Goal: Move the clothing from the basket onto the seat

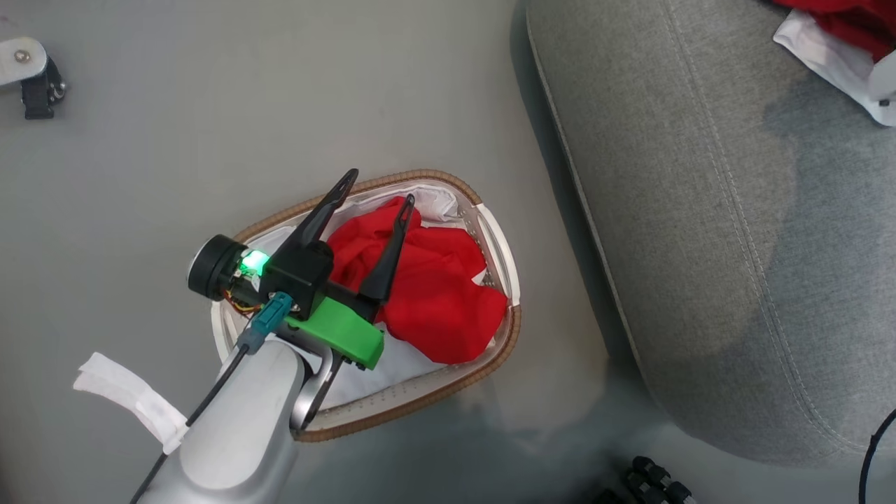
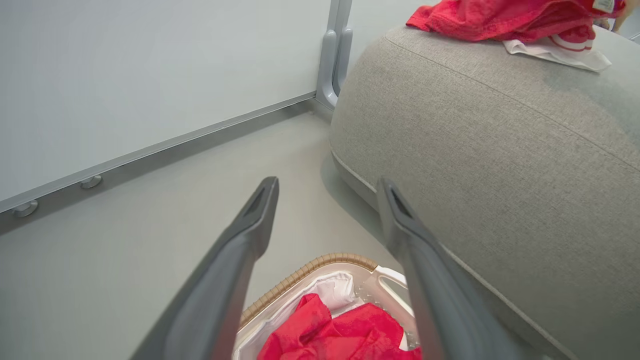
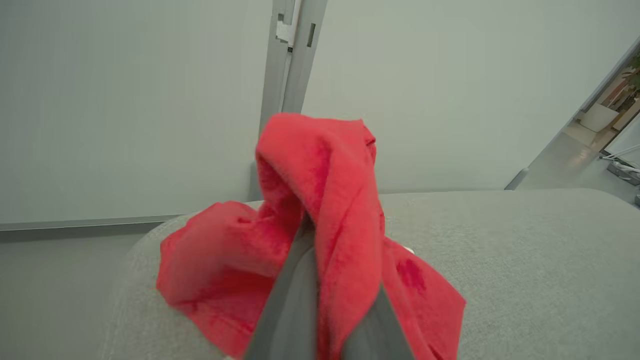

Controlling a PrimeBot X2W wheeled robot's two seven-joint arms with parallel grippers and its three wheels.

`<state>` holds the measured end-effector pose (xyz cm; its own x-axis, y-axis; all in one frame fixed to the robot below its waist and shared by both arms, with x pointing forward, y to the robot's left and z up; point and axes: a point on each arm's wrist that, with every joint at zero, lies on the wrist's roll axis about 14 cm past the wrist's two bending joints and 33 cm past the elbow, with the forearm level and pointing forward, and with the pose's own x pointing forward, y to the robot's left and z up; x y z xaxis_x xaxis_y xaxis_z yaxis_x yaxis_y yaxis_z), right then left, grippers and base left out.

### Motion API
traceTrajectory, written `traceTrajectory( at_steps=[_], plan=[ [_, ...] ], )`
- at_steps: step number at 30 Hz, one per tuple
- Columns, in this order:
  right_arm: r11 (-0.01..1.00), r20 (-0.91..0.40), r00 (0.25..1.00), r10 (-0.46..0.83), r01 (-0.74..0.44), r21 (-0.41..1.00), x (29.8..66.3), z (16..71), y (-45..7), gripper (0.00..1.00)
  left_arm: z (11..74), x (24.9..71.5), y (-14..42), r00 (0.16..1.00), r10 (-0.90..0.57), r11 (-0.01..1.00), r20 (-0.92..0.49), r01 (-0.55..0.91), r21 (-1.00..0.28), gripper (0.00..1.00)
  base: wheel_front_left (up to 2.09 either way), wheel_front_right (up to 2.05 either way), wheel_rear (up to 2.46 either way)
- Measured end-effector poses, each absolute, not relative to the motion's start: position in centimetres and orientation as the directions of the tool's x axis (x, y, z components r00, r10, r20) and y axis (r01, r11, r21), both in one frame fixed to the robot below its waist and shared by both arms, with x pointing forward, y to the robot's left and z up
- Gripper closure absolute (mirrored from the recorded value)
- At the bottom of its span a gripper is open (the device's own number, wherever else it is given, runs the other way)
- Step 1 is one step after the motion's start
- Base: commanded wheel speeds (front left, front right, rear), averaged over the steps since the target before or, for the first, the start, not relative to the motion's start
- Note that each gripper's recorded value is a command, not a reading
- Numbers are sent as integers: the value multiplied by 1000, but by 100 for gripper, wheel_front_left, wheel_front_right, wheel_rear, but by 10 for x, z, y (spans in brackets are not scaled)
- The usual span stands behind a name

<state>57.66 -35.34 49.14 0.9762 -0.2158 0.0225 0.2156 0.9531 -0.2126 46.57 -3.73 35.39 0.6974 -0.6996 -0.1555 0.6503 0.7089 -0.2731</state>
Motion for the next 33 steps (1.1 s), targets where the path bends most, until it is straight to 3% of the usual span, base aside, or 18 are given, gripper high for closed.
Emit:
traceTrajectory(
  at_steps=[4,8,9,10,24,33],
  plan=[
    [953,-57,968,-245,230,-198,567,455,-356,100,343,468,-35,697,-697,712,-171,644,-280,0,0,0,0],
    [952,-94,962,-256,234,-199,559,439,-355,75,338,469,-35,695,-697,712,-177,642,-284,0,0,0,0],
    [950,-96,961,-260,237,-201,558,438,-356,15,338,470,-35,695,-696,713,-177,641,-284,0,0,0,0],
    [950,-97,960,-263,240,-202,556,438,-357,0,338,470,-35,696,-696,713,-178,641,-284,0,0,0,0],
    [942,-110,967,-231,194,-274,512,448,-350,0,371,469,-23,750,-646,754,-142,598,-273,0,0,0,0],
    [942,-28,985,-169,153,-299,504,493,-337,0,410,463,-5,812,-577,797,-87,537,-277,0,0,0,0]
  ],
)
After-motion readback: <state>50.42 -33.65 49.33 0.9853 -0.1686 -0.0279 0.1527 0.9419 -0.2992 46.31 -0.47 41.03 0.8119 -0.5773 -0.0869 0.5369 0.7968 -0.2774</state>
